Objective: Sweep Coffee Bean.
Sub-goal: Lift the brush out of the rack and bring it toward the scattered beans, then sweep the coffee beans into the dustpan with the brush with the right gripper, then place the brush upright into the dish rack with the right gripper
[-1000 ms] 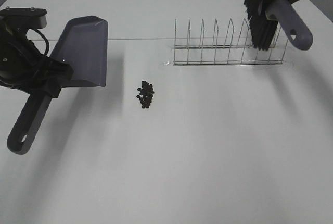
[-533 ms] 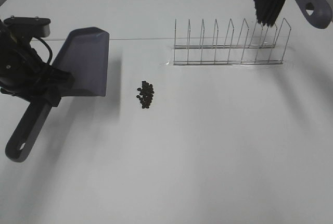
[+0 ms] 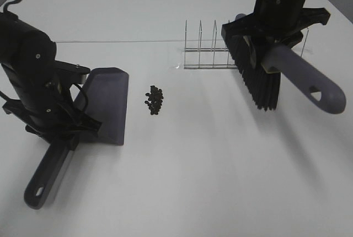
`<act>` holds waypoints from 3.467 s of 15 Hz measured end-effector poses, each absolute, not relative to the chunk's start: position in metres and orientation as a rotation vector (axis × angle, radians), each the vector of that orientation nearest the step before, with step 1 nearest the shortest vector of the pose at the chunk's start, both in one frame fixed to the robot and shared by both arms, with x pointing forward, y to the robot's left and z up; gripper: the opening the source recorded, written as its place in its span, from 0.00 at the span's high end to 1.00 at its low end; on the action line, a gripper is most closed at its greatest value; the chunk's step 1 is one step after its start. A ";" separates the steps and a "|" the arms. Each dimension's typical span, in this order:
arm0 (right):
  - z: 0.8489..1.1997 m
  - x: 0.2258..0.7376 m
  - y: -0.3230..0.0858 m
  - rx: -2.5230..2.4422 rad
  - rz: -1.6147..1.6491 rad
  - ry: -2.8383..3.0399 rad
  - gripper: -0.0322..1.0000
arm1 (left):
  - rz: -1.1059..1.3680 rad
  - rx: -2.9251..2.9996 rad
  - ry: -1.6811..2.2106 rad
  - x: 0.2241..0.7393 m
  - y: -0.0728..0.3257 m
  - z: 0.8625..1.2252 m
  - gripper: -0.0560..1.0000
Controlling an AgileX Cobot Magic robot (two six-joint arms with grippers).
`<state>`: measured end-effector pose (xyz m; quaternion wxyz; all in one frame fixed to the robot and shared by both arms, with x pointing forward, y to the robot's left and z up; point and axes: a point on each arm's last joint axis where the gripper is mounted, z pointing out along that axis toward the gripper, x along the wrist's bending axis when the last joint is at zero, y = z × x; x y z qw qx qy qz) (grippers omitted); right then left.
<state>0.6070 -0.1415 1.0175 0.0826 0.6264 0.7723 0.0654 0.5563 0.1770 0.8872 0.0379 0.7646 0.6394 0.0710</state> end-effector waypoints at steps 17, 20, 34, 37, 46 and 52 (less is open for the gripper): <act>0.930 0.624 -0.025 1.709 0.213 2.673 0.63 | 0.181 2.313 1.984 0.555 0.167 0.875 0.57; 0.929 0.616 0.000 1.671 0.276 2.735 0.63 | 0.178 2.309 1.985 0.555 0.167 0.875 0.57; 1.003 0.635 0.020 1.458 0.493 2.614 0.63 | 0.166 2.293 1.997 0.555 0.166 0.875 0.57; 1.037 0.648 -0.010 1.403 0.438 2.418 0.63 | 0.167 2.292 1.996 0.555 0.166 0.875 0.57; 1.105 0.657 -0.166 1.752 0.424 2.113 0.63 | 0.189 2.245 1.973 0.555 0.165 0.894 0.57; 1.046 0.622 -0.195 1.921 0.089 2.123 0.63 | 0.233 2.143 1.923 0.561 0.162 0.949 0.57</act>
